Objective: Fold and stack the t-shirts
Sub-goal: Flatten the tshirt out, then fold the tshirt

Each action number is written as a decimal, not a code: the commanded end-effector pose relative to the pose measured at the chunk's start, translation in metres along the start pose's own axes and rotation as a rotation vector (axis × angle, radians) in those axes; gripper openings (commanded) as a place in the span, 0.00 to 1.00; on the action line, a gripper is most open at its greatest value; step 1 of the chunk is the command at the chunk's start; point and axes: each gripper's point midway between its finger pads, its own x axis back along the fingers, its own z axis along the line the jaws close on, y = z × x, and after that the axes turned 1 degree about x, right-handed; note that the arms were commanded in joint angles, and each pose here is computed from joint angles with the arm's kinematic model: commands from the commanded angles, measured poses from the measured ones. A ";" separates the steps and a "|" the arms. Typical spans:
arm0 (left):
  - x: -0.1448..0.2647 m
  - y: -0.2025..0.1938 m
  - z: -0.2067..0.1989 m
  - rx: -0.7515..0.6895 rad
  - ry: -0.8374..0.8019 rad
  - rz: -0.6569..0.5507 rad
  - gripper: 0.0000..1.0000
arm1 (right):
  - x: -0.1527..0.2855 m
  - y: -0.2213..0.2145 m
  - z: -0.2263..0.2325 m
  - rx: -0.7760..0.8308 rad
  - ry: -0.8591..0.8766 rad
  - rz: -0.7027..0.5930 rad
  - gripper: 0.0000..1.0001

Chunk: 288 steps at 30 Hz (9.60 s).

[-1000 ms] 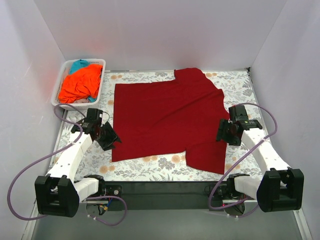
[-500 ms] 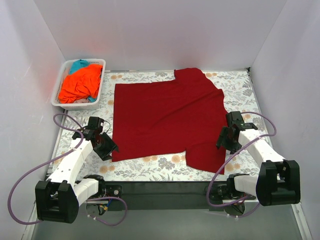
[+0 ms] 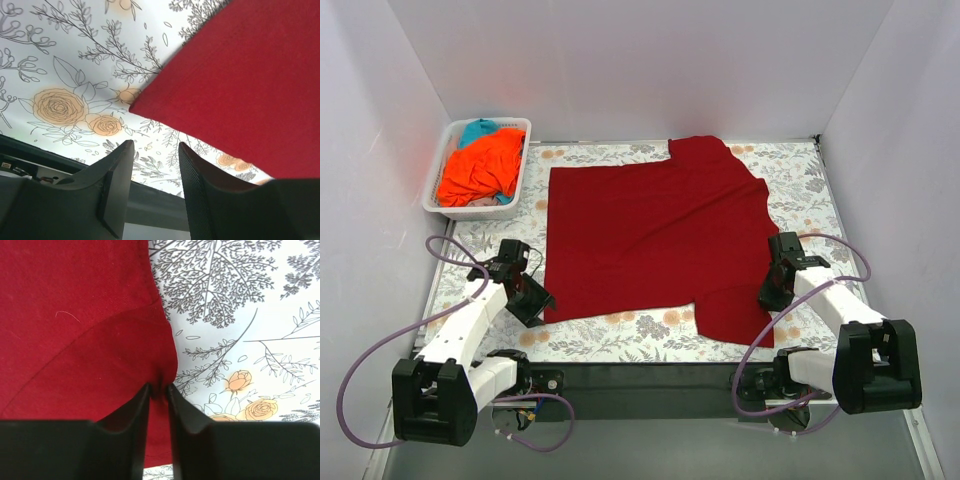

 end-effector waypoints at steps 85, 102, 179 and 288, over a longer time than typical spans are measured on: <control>-0.042 -0.009 0.025 0.181 0.209 -0.102 0.24 | 0.004 -0.020 0.010 -0.045 0.138 -0.021 0.01; 0.021 0.016 -0.010 0.170 0.040 -0.210 0.00 | 0.043 0.002 0.024 -0.080 0.245 -0.132 0.01; 0.038 0.084 -0.098 0.146 -0.098 -0.263 0.00 | 0.113 0.144 0.059 -0.055 0.201 -0.436 0.01; -0.025 0.120 -0.118 0.151 -0.042 -0.223 0.00 | 0.021 0.213 0.125 0.036 0.212 -0.317 0.01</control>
